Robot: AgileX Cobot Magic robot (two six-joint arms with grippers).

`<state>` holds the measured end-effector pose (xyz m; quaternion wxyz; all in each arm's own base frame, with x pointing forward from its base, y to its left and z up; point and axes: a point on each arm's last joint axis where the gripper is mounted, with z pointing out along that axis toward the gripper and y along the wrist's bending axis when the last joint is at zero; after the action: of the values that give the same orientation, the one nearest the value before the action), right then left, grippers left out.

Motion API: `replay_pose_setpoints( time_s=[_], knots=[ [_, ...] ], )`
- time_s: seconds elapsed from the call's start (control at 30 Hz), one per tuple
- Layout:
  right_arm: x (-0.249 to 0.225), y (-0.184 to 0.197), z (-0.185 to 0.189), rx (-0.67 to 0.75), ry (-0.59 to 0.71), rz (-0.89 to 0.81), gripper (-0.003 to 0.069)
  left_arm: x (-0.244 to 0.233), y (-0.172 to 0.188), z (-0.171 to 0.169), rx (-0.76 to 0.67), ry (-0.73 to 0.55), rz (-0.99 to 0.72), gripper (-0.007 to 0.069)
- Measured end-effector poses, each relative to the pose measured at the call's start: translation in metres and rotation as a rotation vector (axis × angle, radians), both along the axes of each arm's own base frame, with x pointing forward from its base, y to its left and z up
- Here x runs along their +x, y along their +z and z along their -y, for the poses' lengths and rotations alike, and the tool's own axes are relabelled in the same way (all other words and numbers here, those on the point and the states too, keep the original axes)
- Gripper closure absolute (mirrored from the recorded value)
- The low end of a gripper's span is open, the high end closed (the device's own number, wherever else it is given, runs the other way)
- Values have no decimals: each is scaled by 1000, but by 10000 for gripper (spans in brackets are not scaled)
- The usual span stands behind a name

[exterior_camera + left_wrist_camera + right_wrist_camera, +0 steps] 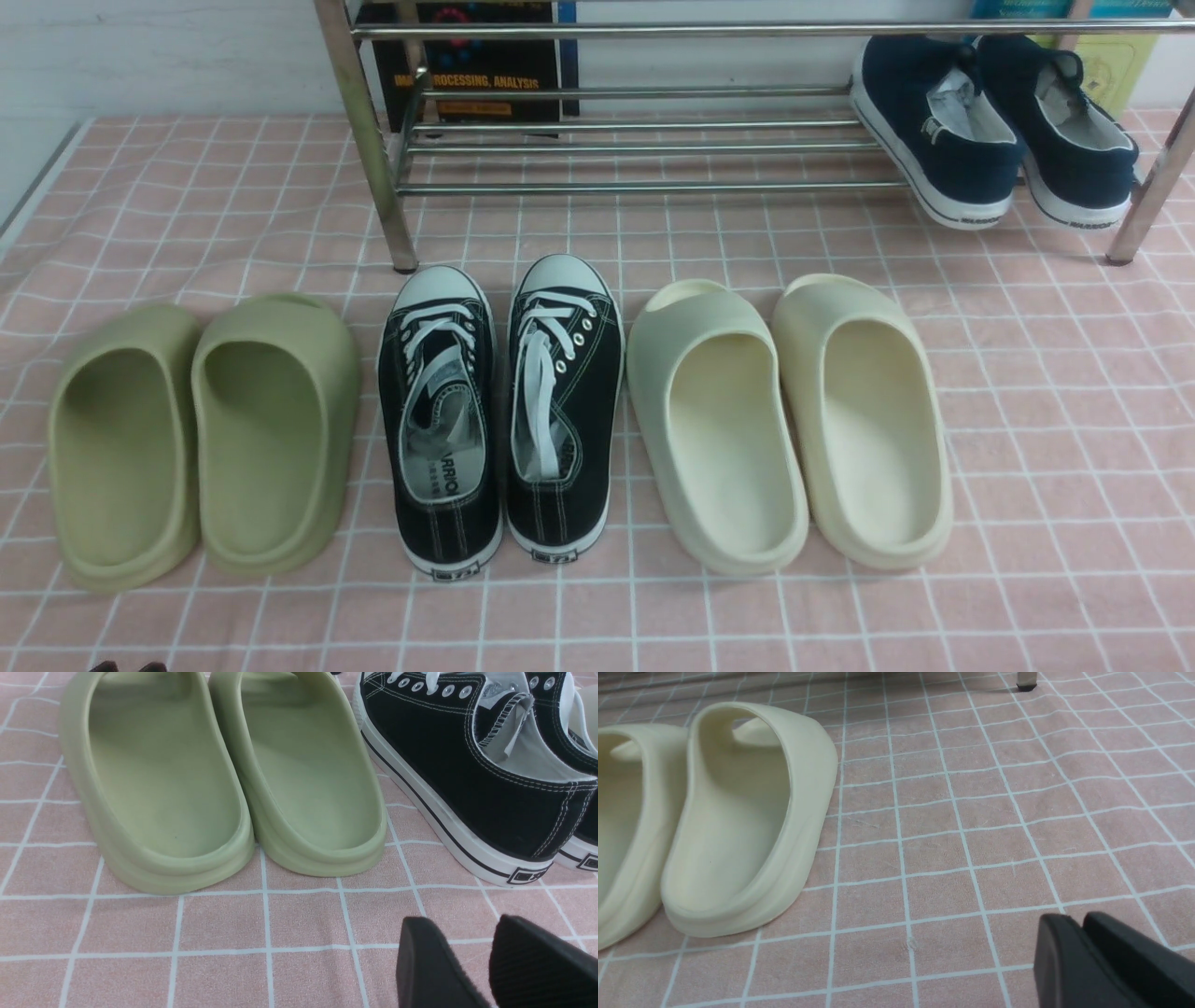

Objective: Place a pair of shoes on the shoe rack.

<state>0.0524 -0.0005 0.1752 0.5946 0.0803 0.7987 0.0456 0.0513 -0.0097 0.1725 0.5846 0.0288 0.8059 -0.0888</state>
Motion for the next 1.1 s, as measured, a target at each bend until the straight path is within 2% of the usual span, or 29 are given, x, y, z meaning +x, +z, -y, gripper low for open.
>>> replay_pose_setpoints(
  time_s=[0.33,0.5,1.1],
  knots=[
    [0,0,0,-18,1,-1,581,0,0,0,0,0,0,386],
    [0,0,1,-37,0,-2,676,0,0,0,0,0,0,386],
    [0,0,1,-44,1,-1,673,0,0,0,0,0,0,386]
  ],
)
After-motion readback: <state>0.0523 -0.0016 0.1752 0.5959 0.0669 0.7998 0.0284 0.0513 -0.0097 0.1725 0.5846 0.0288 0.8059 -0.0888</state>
